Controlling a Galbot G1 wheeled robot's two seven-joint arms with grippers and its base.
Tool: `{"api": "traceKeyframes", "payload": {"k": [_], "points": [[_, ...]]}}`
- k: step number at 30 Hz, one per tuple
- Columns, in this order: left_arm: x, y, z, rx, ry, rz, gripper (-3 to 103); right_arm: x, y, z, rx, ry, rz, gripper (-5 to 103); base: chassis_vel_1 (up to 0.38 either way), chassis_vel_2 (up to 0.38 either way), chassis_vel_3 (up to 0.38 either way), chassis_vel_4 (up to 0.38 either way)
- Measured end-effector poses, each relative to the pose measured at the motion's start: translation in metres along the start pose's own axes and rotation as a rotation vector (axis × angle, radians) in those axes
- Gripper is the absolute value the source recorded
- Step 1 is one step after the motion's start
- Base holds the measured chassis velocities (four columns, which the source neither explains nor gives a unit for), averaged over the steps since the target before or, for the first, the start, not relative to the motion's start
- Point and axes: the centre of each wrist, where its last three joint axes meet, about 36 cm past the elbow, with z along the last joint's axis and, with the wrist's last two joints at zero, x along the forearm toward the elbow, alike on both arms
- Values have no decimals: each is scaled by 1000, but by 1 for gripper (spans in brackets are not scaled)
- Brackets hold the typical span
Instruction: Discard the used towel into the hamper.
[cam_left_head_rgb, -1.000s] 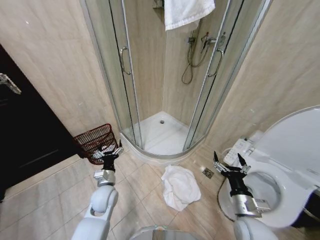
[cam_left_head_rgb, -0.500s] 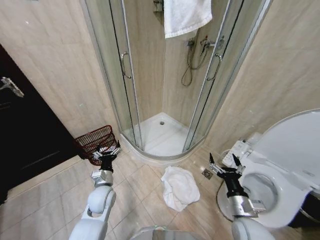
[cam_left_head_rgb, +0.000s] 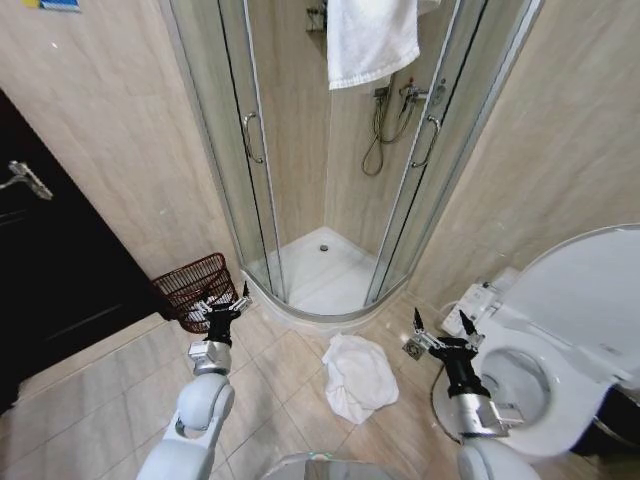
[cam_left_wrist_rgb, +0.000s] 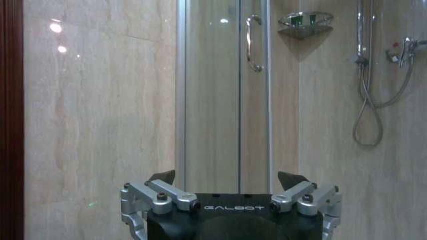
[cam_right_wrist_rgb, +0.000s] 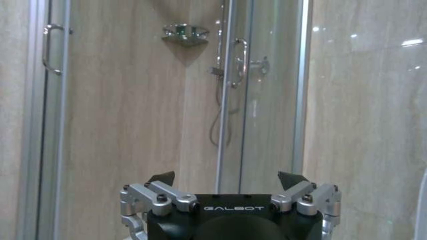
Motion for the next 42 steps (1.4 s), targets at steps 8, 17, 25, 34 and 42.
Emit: {"api": "traceKeyframes", "payload": {"k": [8,17,25,34,42], "points": [[0,-6,-3,14,9,-31,100,-2,3,-5,-10,-5,-1,100,0,0,0,0],[-1,-7,-6,18,2,-52,100,-3,4,-9,-14,-10,-3,100,0,0,0,0],[2,-7,-6,14,6,-48,100,-2,3,-10,-11,-13,1,100,0,0,0,0],[2,-7,-7,12,1,-44,100,-2,4,-11,-10,-17,0,100,0,0,0,0],[0,-7,-8,12,-4,-39,100,-3,5,-12,-10,-18,-2,100,0,0,0,0]]}}
